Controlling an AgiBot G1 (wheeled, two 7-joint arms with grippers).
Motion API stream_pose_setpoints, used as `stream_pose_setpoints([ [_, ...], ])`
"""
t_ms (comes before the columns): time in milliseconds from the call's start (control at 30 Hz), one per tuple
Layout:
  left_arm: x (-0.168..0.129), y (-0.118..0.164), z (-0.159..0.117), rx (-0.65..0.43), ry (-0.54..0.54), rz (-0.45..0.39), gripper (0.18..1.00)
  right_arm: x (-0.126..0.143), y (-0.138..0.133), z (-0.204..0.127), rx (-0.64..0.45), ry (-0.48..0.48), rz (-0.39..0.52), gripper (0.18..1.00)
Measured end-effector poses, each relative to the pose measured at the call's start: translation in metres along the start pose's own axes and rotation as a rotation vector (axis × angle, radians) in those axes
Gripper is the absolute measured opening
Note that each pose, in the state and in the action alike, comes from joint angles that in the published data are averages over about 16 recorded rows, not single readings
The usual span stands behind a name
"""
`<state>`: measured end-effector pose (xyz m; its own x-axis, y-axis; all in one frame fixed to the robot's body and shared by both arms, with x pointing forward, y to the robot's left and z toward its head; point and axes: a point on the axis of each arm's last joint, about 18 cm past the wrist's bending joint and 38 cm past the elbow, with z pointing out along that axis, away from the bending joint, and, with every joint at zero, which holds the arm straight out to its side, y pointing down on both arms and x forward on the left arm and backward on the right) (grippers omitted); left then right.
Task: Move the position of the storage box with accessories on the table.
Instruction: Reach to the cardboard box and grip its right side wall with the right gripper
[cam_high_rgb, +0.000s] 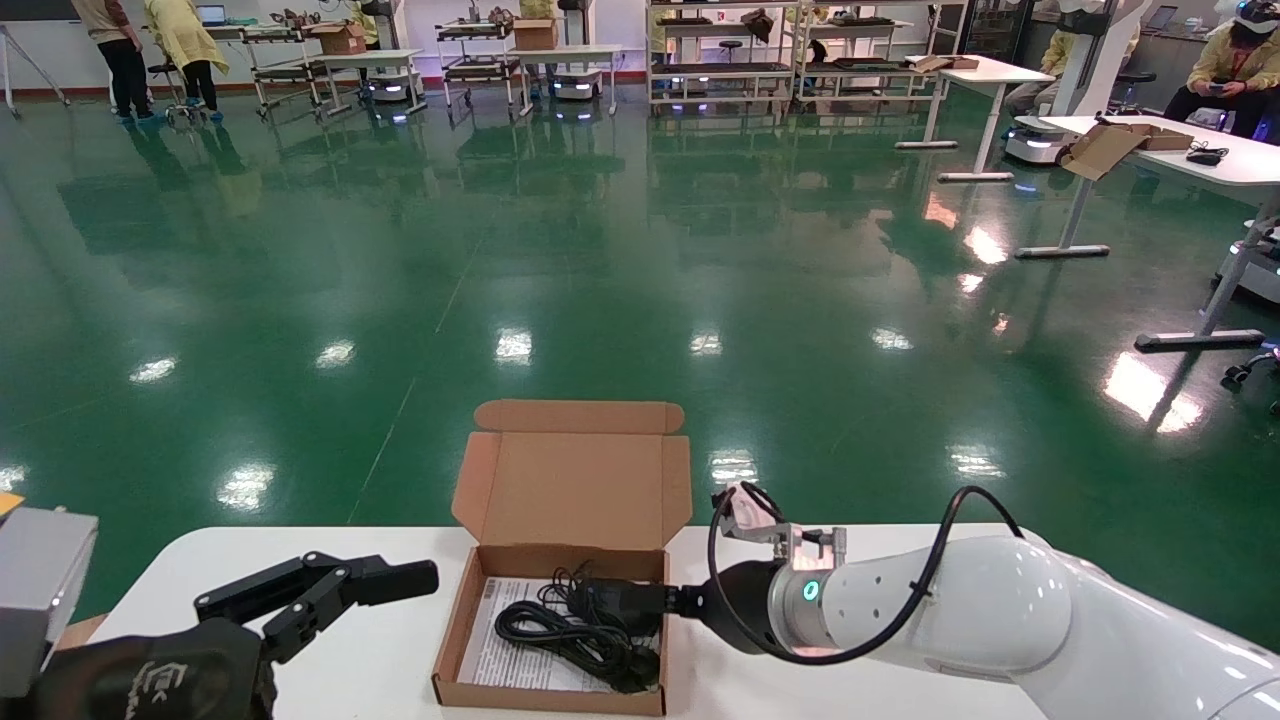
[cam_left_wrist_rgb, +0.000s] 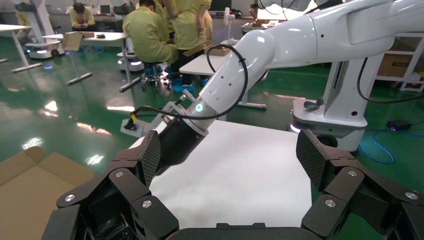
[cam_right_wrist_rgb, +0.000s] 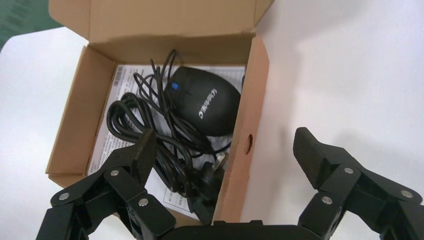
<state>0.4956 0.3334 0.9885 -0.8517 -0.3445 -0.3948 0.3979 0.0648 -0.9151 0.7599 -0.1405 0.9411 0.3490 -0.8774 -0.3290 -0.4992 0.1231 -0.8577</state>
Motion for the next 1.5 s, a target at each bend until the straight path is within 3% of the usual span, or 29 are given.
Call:
stream_pose_setpoints([
  [933,0.0,0.0,0.0,0.0,0.0,0.0,1.0,0.011,0.023,0.011,-0.019,0.017,0.033,0.959],
  [1333,0.0,0.0,0.0,0.0,0.0,0.0,1.0,0.014,0.028,0.013,-0.026,0.02,0.039,0.793],
  [1500,0.0,0.0,0.0,0.0,0.0,0.0,1.0,0.015,0.028,0.013,-0.025,0.023,0.041,0.676],
])
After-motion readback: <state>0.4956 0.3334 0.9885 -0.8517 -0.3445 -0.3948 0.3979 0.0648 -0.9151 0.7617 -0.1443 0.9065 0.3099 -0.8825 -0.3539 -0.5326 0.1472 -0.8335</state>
